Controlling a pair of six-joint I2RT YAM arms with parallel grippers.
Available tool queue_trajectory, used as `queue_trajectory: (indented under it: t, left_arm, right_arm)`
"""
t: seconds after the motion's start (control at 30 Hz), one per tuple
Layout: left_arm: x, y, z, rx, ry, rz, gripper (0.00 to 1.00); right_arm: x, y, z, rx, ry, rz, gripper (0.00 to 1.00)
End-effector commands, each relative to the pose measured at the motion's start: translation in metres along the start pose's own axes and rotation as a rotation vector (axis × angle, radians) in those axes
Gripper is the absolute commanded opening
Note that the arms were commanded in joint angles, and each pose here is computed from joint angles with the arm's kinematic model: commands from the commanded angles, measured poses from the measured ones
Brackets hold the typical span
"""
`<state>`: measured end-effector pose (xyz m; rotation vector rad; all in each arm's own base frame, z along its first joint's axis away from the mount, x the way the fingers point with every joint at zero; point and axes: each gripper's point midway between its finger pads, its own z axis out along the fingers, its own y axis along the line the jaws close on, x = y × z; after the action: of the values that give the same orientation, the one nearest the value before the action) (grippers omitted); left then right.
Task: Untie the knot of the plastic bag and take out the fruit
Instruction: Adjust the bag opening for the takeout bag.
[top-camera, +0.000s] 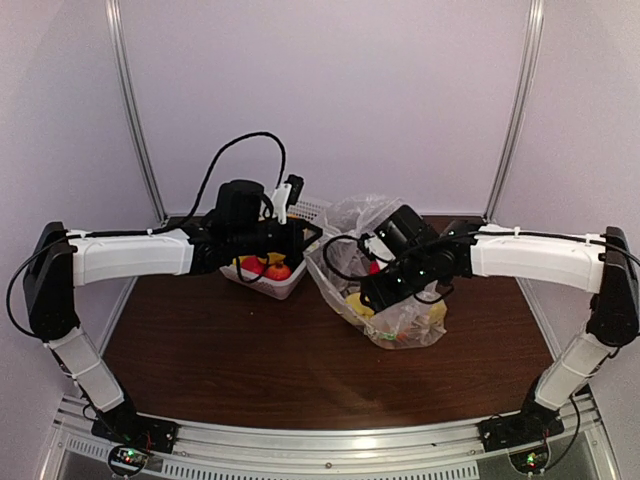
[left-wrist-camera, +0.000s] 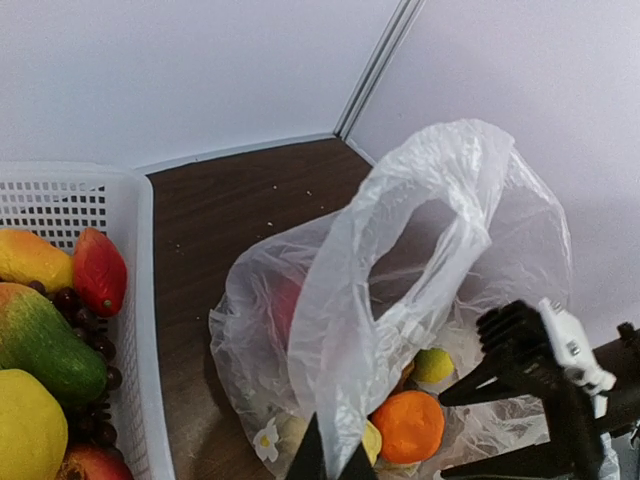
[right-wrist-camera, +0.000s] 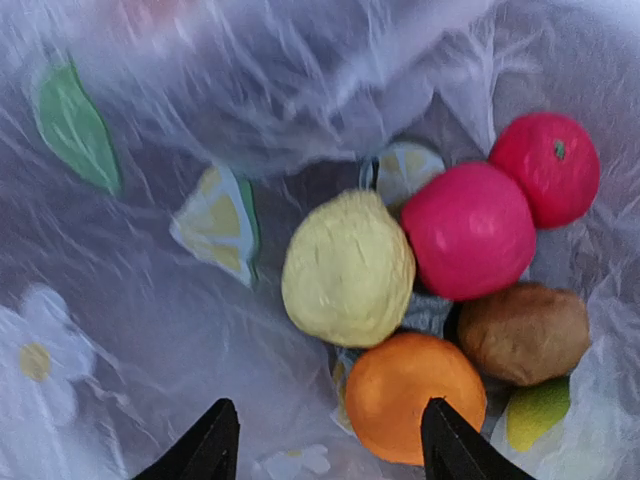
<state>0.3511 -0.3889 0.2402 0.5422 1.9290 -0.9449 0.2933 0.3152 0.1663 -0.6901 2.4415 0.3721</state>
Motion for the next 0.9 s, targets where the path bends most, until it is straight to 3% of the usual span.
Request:
queue_trajectory:
  t: [0.0, 0.2, 0.47, 0.6, 0.8, 0.83, 0.87]
  left_arm:
    - [-0.016, -0.003, -0.011, -0.018, -0.052, 0.030, 0.00]
    - [-0.018, 0.005, -0.014, -0.068, -0.061, 0.028, 0.00]
    - [-0.018, 0.025, -0.019, -0.100, -0.074, -0.021, 0.00]
    - [-0.016, 0.011, -0.018, -0.010, -0.070, 0.008, 0.00]
    - [-0.005, -0.013, -0.023, 0.102, -0.029, 0.089, 0.01]
    - [-0.003, -0.015, -0.024, 0.107, -0.022, 0.097, 0.09]
    - [-0.001, -0.016, -0.027, 0.108, -0.016, 0.101, 0.25]
  right_arm:
    - [0.062, -0.010, 0.004, 0.047, 0.079, 0.078, 0.67]
    - [0.137, -0.009, -0.005, 0.085, 0.163, 0.117, 0.77]
    - [0.185, -0.010, -0.006, 0.056, 0.183, 0.214, 0.82]
    - [0.168, -0.007, -0.016, 0.043, 0.130, 0.215, 0.83]
    - [0.110, 0.004, -0.039, 0.022, -0.009, 0.178, 0.87]
    - [0.100, 0.005, -0.044, 0.028, -0.033, 0.174, 0.89]
    - [0.091, 0.004, -0.047, 0.035, -0.057, 0.166, 0.90]
